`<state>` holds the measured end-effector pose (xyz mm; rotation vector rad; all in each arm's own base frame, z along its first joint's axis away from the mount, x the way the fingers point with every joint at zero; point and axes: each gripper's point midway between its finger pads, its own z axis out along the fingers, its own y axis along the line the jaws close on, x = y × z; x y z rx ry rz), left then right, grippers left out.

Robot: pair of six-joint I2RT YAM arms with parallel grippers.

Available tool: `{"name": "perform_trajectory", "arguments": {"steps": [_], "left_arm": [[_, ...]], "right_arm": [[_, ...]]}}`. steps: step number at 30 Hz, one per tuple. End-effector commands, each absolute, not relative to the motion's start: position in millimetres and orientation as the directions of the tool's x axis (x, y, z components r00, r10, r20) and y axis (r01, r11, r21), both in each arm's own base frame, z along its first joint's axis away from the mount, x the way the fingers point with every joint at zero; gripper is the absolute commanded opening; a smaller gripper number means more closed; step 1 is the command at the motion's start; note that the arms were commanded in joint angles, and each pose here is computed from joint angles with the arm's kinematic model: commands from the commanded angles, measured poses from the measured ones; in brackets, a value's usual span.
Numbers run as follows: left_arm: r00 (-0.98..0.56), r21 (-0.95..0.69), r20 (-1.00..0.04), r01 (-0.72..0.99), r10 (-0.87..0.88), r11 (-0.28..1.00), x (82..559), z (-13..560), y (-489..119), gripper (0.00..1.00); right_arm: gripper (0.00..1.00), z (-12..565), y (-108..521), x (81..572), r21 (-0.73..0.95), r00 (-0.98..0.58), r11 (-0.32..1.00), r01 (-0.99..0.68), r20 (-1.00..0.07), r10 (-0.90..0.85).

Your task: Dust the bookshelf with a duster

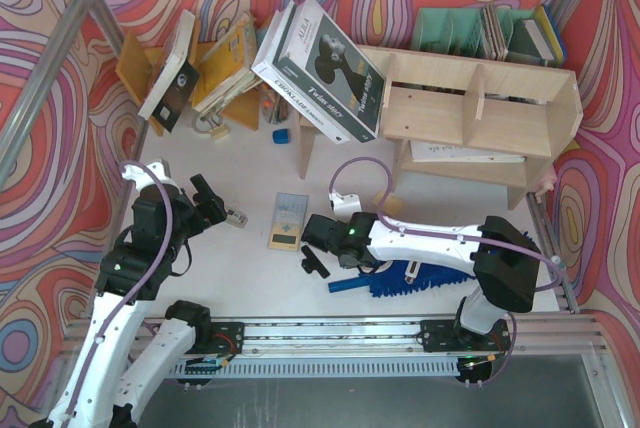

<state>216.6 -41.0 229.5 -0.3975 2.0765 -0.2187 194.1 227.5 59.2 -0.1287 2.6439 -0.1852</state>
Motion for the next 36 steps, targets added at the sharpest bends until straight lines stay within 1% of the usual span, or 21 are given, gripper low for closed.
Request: {"name": "perform_trajectory", "arguments": {"steps": [1, 5, 11, 14, 16, 19, 22, 26, 31, 36], "left_arm": [[-0.477, -0.309, -0.802, -0.183, -0.359, 0.933, 214.3, 232.0, -41.4, 0.98], [-0.474, -0.31, -0.803, -0.183, -0.36, 0.933, 214.0, 232.5, -41.1, 0.98], [-0.468, -0.312, -0.806, -0.185, -0.363, 0.932, 213.3, 233.8, -40.1, 0.98], [-0.47, -0.31, -0.805, -0.187, -0.362, 0.932, 213.1, 232.9, -39.9, 0.98], [-0.469, -0.31, -0.806, -0.187, -0.362, 0.932, 213.1, 233.5, -39.9, 0.98], [-0.469, -0.31, -0.805, -0.187, -0.362, 0.932, 212.9, 232.8, -39.8, 0.98], [-0.471, -0.31, -0.804, -0.186, -0.361, 0.932, 213.1, 232.6, -40.2, 0.98], [-0.47, -0.309, -0.805, -0.189, -0.362, 0.932, 212.8, 232.6, -39.6, 0.98], [-0.468, -0.309, -0.806, -0.188, -0.362, 0.932, 213.0, 232.9, -39.4, 0.98], [-0.477, -0.309, -0.802, -0.185, -0.36, 0.933, 213.8, 231.8, -41.1, 0.98]], "right_arm": [[0.17, 86.2, 237.8, 208.8, -0.128, -0.836, 0.991, -0.049, -0.537, -0.111], [0.18, 104.9, 254.3, 219.8, -0.048, -0.774, 0.997, -0.065, -0.628, -0.081], [0.2, 121.8, 271.4, 242.0, 0.02, -0.686, 0.998, -0.068, -0.727, -0.032], [0.25, 124.4, 287.3, 254.1, 0.052, -0.644, 0.994, -0.096, -0.764, -0.022], [0.27, 124.8, 295.5, 264.6, 0.06, -0.62, 0.995, -0.081, -0.785, -0.003], [0.27, 119.4, 306.0, 278.5, 0.042, -0.616, 0.997, -0.071, -0.788, -0.011], [0.24, 109.3, 309.5, 290.3, 0.032, -0.627, 0.998, -0.051, -0.779, -0.007], [0.24, 105.5, 309.0, 296.7, 0.034, -0.642, 0.999, -0.032, -0.767, 0.006], [0.28, 109.2, 300.5, 288.4, 0.035, -0.659, 0.999, -0.028, -0.752, 0.008], [0.34, 103.9, 265.2, 266.4, -0.001, -0.699, 0.998, 0.058, -0.714, 0.04]]}}
